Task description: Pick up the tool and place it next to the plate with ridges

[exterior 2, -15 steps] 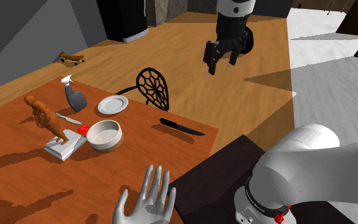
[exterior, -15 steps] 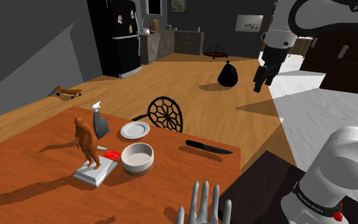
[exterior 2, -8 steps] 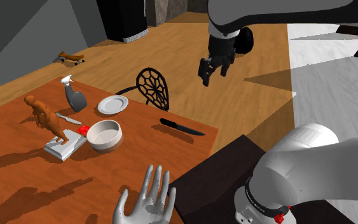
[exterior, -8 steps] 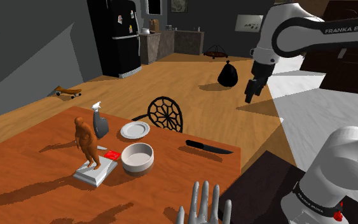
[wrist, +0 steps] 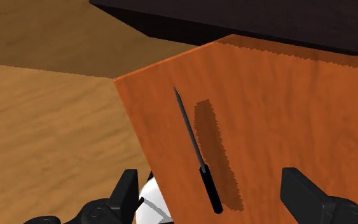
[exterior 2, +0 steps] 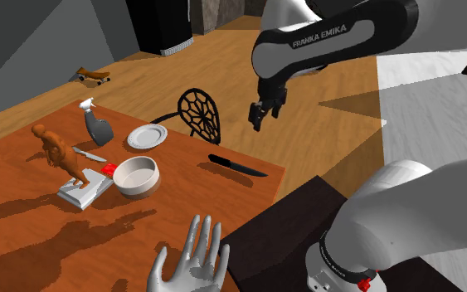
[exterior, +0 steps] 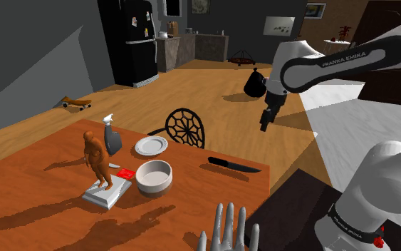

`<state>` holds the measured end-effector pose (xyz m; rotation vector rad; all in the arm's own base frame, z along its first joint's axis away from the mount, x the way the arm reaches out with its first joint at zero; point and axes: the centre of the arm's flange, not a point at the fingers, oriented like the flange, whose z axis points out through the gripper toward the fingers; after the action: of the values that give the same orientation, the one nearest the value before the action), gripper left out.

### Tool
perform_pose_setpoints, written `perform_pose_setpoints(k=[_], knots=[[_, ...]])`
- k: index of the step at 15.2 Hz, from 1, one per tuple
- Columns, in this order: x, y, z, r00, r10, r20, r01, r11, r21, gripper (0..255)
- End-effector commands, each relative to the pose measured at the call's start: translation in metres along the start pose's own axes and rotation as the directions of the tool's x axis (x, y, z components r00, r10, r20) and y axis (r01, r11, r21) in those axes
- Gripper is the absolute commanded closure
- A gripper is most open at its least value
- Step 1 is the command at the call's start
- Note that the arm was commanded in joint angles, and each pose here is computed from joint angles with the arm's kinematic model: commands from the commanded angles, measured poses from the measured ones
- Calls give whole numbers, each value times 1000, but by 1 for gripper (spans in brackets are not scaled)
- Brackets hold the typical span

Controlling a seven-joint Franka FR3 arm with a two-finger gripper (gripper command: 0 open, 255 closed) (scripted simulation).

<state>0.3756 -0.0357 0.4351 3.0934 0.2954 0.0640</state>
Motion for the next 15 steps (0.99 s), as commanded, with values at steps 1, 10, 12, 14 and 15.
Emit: perform_pose_setpoints(k=[1,10,12,14,15], knots=[[8,1,26,1000,-30,-2,30,1000,5,0],[53,2,136,987,-161,-1,160,987,30,0],[63,1,161,982,-189,-1,189,981,36,0],[73,0,185,976,-218,-1,218,975,42,0],[77,-1,198,973,-232,-1,232,972,45,0]])
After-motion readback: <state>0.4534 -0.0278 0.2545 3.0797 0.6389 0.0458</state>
